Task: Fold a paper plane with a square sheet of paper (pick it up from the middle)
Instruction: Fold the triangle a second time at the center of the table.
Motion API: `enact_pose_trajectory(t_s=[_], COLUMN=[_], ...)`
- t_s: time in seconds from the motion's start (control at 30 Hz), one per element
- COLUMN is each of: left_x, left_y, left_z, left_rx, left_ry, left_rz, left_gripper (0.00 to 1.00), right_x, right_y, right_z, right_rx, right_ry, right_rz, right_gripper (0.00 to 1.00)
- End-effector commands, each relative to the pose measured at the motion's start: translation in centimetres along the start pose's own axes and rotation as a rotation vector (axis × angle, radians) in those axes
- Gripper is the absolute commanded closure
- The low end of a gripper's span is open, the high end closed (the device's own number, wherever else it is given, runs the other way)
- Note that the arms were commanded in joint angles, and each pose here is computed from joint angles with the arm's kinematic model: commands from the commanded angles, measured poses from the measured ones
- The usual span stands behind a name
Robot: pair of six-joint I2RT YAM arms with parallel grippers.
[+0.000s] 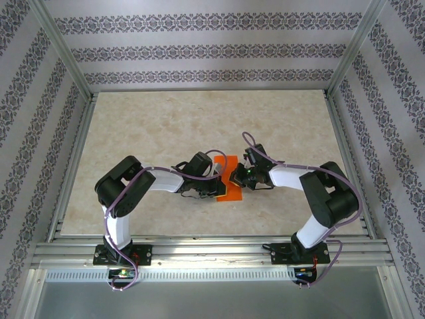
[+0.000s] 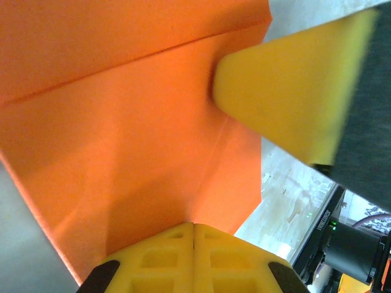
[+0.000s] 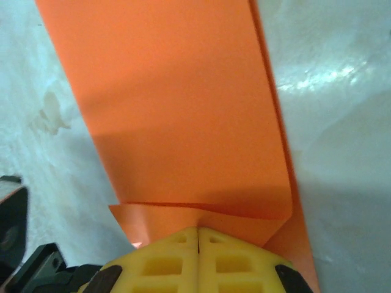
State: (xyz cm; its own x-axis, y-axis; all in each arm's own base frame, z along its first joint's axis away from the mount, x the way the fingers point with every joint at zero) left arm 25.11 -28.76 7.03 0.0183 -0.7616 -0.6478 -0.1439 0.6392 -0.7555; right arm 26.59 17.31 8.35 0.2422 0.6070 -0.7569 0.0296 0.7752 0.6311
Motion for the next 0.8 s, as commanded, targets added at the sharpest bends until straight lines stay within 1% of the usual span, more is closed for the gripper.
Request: enact_pose_trajectory(t_s=[0.0, 0.13, 0.27, 0.33, 0.4, 0.6, 0.77], left_x=[0.4, 0.4, 0.3, 0.2, 0.1, 0.1, 0.2], left_y=[3.7, 3.7, 3.7, 3.7, 3.8, 4.0, 3.9], left_z=[-1.3, -1.2, -1.2, -1.3, -1.3, -1.3, -1.3], left_rx=[-0.066, -0.067, -0.069, -0.07, -0.074, -0.078, -0.077], left_ry=[0.044, 0.03, 0.025, 0.022, 0.018, 0.018, 0.023], left_rz=[0.145, 0.15, 0.15, 0.152, 0.154, 0.159, 0.153], left_gripper=[1.0, 1.0, 1.0, 1.0, 1.0, 1.0, 1.0], right_x=[-0.6, 1.0, 2.3, 2.3, 2.0, 0.3, -0.5], right_y=[1.0, 1.3, -1.2, -2.6, -3.3, -4.1, -5.6], right_z=[0.0, -0.8, -2.0, -2.1, -1.6, 1.1, 2.5], right_rx=[-0.046, -0.051, 0.013, 0.042, 0.06, 0.077, 0.122], right_ry=[0.01, 0.079, 0.103, 0.095, 0.079, -0.004, -0.062], right_rz=[0.075, 0.107, 0.027, -0.006, 0.0, -0.014, -0.047], right_gripper=[1.0, 1.0, 1.0, 1.0, 1.0, 1.0, 1.0])
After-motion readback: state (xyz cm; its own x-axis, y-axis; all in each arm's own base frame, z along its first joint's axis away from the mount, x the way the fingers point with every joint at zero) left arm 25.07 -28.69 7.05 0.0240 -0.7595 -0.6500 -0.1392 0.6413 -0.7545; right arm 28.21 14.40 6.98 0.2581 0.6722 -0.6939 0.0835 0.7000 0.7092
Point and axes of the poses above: each hand's point on the last joint's axis, 136 mm out from that joint toward the fingers, its own x axis out along the fingers, its own y axis along the line the jaws close on, z = x × y, the point moved 8 cm from there along -x, back along the fingers, and after that the axes turned 13 degrees about -x, right-handed, at the moved point
